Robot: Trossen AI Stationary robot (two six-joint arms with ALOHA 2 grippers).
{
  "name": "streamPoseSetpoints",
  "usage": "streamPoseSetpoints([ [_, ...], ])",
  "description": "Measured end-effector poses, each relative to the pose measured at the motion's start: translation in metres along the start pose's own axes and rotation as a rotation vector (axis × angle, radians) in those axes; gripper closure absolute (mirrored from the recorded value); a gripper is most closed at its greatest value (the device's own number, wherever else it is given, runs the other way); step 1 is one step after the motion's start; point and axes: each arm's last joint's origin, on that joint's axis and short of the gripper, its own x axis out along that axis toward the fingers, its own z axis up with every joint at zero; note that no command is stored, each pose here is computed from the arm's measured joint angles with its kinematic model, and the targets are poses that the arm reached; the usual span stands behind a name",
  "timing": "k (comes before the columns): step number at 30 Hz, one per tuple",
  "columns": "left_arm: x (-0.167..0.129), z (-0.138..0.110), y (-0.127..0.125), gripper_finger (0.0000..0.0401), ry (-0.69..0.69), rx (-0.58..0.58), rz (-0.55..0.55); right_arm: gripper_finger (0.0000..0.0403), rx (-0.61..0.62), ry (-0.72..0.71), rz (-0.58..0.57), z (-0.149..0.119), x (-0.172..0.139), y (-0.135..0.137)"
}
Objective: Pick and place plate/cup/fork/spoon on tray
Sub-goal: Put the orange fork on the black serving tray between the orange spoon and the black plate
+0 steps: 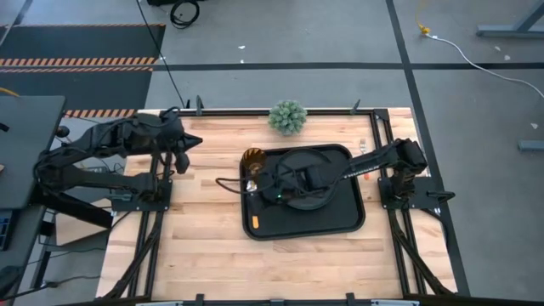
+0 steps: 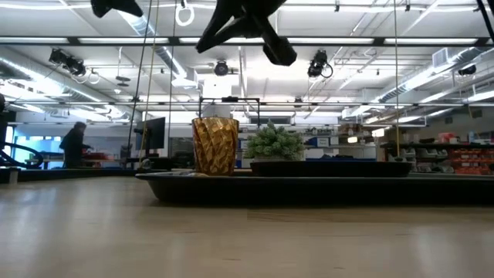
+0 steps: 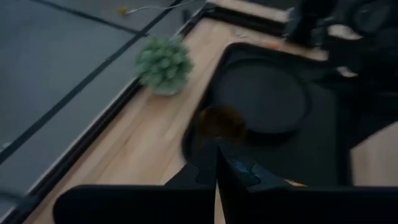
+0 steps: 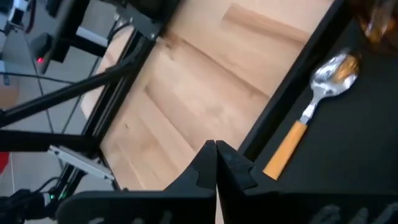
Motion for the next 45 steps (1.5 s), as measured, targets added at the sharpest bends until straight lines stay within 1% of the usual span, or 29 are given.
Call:
streamPoseSetpoints([
  [3, -0.006, -0.002, 0.003, 0.0392, -0.018, -0.020, 0.031, 0.0400, -0.003, 0.021, -0.015, -0.002, -0.006, 0.000],
  [5, -0.009, -0.002, 0.003, 0.0392, -0.037, -0.050, 0.027, 0.0400, -0.013, 0.046, -0.084, -0.002, -0.015, -0.006],
  [8, -0.016, -0.002, 0.005, 0.0392, -0.069, -0.100, 0.018, 0.0395, -0.054, 0.035, -0.291, 0.004, -0.042, -0.024],
  [11, -0.019, -0.002, 0.006, 0.0392, -0.088, -0.129, 0.013, 0.0377, -0.065, -0.019, -0.539, 0.015, -0.087, -0.046],
  [13, -0.021, -0.002, 0.006, 0.0392, -0.095, -0.132, 0.011, 0.0358, -0.053, -0.052, -0.681, 0.022, -0.117, -0.061],
  [15, -0.021, -0.001, 0.006, 0.0392, -0.110, -0.135, 0.008, 0.0334, -0.042, -0.059, -0.786, 0.028, -0.142, -0.076],
  [17, -0.021, 0.001, 0.006, 0.0392, -0.127, -0.134, 0.011, 0.0307, -0.019, -0.058, -0.837, 0.033, -0.161, -0.092],
  [19, -0.020, 0.005, 0.005, 0.0392, -0.158, -0.120, 0.010, 0.0280, 0.019, -0.040, -0.862, 0.036, -0.171, -0.111],
  [22, -0.019, 0.010, 0.004, 0.0392, -0.200, -0.107, 0.004, 0.0243, 0.090, 0.021, -0.882, 0.038, -0.176, -0.146],
  [26, -0.020, 0.015, 0.003, 0.0392, -0.246, -0.110, -0.003, 0.0206, 0.178, 0.168, -0.928, 0.033, -0.173, -0.203],
  [30, -0.020, 0.018, 0.003, 0.0392, -0.280, -0.117, -0.008, 0.0186, 0.267, 0.339, -0.978, 0.027, -0.170, -0.258],
  [33, -0.022, 0.022, 0.003, 0.0392, -0.323, -0.114, -0.002, 0.0183, 0.318, 0.444, -0.963, 0.023, -0.166, -0.292],
  [35, -0.021, 0.027, 0.003, 0.0392, -0.363, -0.102, 0.008, 0.0187, 0.359, 0.492, -0.919, 0.022, -0.162, -0.310],
  [37, -0.022, 0.032, 0.002, 0.0392, -0.414, -0.096, 0.005, 0.0194, 0.397, 0.506, -0.869, 0.022, -0.157, -0.324],
  [41, -0.022, 0.039, 0.001, 0.0392, -0.471, -0.096, -0.002, 0.0209, 0.444, 0.460, -0.845, 0.029, -0.149, -0.348],
  [45, -0.021, 0.036, 0.001, 0.0392, -0.444, -0.107, -0.001, 0.0216, 0.464, 0.395, -0.851, 0.042, -0.144, -0.365],
])
